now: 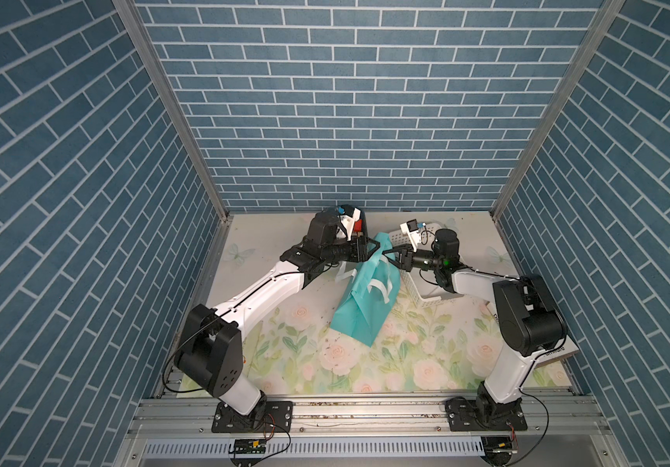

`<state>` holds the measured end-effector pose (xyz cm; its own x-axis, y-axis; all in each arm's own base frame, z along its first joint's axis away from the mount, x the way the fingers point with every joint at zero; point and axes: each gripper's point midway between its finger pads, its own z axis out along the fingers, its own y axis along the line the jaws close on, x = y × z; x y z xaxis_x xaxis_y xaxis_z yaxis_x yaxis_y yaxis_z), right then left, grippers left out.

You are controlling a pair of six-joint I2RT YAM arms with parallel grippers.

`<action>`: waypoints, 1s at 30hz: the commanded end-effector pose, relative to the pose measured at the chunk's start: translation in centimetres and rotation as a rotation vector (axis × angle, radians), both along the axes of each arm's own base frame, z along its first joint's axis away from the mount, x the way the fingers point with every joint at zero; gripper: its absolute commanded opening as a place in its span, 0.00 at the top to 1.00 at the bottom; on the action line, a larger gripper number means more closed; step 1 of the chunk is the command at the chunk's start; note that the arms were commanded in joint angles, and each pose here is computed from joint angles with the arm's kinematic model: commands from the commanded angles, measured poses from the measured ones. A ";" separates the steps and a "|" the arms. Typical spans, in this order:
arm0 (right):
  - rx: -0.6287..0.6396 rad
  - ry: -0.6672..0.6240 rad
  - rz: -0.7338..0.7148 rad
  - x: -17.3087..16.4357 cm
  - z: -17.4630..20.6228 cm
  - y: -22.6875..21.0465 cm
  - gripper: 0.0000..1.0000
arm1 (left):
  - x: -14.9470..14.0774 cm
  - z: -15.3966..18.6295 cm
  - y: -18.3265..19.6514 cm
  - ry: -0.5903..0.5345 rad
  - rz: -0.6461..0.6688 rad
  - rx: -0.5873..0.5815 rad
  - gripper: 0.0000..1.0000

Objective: Place the ice pack in the delivery bag
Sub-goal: Seal the delivery bag at the center of the board.

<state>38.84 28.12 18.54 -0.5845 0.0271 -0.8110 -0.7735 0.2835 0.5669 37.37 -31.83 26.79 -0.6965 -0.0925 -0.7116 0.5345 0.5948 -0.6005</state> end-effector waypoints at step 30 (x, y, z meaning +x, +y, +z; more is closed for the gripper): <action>-0.003 0.008 -0.008 1.4 1.0 0.8 0.71 | -0.6 -7.5 -0.5 0.115 -0.080 0.281 0.80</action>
